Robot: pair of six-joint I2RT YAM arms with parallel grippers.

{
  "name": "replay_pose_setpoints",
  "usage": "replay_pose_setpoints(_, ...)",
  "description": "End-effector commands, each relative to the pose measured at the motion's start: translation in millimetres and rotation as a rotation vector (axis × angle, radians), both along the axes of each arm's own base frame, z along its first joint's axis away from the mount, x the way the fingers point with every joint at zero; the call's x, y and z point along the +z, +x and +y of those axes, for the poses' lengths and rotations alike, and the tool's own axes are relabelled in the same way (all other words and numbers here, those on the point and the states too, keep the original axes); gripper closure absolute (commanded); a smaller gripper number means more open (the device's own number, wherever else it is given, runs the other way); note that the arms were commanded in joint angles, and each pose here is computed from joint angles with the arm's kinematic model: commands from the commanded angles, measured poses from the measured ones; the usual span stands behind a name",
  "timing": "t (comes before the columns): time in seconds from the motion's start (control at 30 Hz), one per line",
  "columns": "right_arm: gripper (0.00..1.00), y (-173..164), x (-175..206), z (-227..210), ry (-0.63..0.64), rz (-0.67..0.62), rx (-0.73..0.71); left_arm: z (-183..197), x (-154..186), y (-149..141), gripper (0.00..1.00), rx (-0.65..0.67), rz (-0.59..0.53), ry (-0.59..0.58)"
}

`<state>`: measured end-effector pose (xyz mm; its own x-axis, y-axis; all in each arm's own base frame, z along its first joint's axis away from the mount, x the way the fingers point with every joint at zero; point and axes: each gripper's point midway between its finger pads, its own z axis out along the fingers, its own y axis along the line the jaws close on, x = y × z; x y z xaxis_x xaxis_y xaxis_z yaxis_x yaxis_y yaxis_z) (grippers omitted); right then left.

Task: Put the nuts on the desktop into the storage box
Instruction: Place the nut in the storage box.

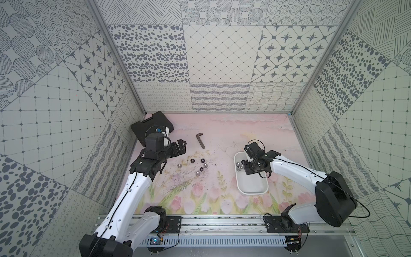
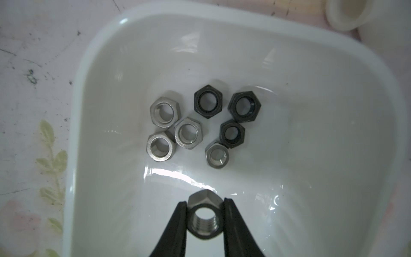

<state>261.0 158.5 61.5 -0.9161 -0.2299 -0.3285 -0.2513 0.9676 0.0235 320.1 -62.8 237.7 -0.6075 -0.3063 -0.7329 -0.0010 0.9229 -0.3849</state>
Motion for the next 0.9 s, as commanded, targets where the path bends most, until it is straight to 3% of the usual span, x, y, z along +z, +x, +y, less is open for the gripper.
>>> replay_pose_setpoints(0.0,0.82,0,-8,12,0.02,0.019,0.013,-1,5,3,0.01,-0.003,-0.018,0.0)
replay_pose_setpoints(0.43,0.78,18,-27,20,-0.056,0.022,0.02,0,4,2,0.01,-0.002,-0.015,0.002)
replay_pose_setpoints(0.57,0.68,24,-23,22,-0.061,0.002,0.019,0,4,2,0.01,-0.002,-0.017,0.005)
replay_pose_setpoints(0.77,0.41,29,-10,24,-0.05,-0.039,0.022,1,5,1,0.01,0.003,-0.021,0.007)
replay_pose_setpoints(0.87,0.4,31,5,28,-0.044,-0.08,0.033,1,5,1,0.01,0.003,-0.021,0.007)
